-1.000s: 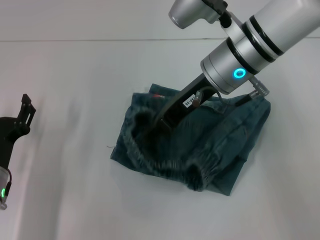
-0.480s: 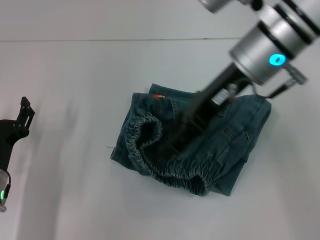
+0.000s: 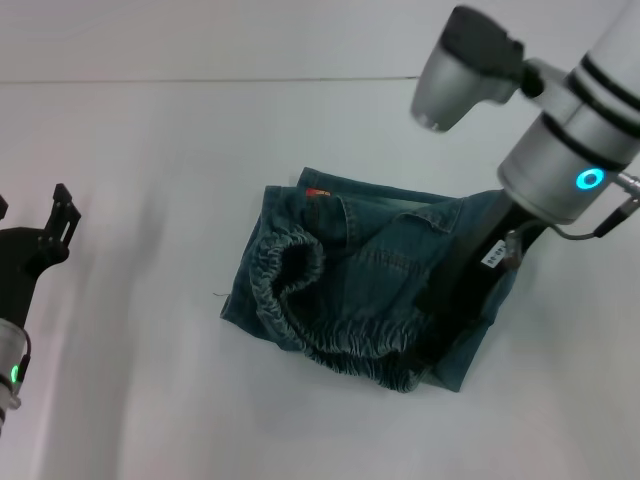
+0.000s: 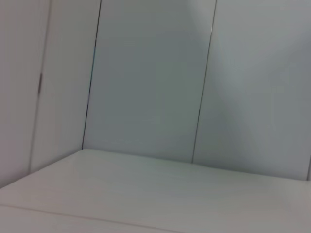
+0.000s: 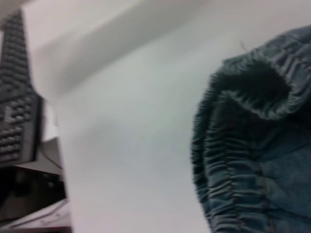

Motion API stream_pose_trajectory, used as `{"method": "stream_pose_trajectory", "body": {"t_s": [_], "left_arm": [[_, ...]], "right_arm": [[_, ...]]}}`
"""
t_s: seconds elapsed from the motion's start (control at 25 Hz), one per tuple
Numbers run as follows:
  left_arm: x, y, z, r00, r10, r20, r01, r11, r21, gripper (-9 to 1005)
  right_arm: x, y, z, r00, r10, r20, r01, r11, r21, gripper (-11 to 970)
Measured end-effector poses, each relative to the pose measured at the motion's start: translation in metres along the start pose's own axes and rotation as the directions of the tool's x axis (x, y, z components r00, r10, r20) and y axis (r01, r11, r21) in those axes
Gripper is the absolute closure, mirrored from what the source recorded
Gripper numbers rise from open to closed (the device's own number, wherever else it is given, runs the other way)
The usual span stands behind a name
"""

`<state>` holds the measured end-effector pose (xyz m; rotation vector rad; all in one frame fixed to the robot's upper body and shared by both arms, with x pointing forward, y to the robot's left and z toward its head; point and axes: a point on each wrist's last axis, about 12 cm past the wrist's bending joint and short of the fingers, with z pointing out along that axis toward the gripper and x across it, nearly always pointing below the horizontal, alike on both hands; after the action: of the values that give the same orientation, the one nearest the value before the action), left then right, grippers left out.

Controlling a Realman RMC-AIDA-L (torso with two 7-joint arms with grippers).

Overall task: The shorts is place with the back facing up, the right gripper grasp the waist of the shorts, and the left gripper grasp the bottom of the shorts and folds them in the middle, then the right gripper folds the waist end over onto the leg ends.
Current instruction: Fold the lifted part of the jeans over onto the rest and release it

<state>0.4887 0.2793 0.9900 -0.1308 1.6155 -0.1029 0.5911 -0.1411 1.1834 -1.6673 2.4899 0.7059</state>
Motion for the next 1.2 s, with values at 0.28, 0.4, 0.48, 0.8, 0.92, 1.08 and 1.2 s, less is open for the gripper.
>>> {"method": "stream_pose_trajectory", "body": {"t_s": [0.28,0.4,0.48,0.8,0.92,1.08,1.2], "left_arm": [[0.000,-0.001,0.002,1.000,0.005,-0.006,-0.005,1.000,0.004,196],[0.001,0.001,0.001,1.000,0.007,-0.013,-0.007,1.000,-0.004,197],[0.001,0.002,0.001,1.000,0.006,-0.015,-0.006,1.000,-0.008,199],[0.004,0.003,-0.001,1.000,-0.003,-0.030,0.003,1.000,-0.019,201],[0.004,0.003,-0.001,1.000,-0.004,-0.030,0.004,1.000,-0.020,201],[0.004,0.003,-0.001,1.000,-0.006,-0.031,0.005,1.000,-0.019,201],[0.004,0.002,-0.001,0.999,-0.006,-0.034,0.005,1.000,-0.018,202]], "right_arm": [[-0.016,0.007,0.018,0.995,-0.049,-0.091,0.060,0.991,0.117,49],[-0.022,0.014,0.025,0.988,-0.076,-0.134,0.096,0.984,0.147,50],[-0.025,0.017,0.030,0.984,-0.088,-0.152,0.112,0.981,0.159,50],[-0.029,0.019,0.040,0.981,-0.105,-0.162,0.134,0.974,0.182,64],[-0.029,0.019,0.040,0.983,-0.105,-0.152,0.132,0.975,0.181,108],[-0.029,0.018,0.041,0.984,-0.102,-0.144,0.129,0.974,0.188,166],[-0.029,0.017,0.042,0.985,-0.101,-0.141,0.128,0.973,0.193,209]]}}
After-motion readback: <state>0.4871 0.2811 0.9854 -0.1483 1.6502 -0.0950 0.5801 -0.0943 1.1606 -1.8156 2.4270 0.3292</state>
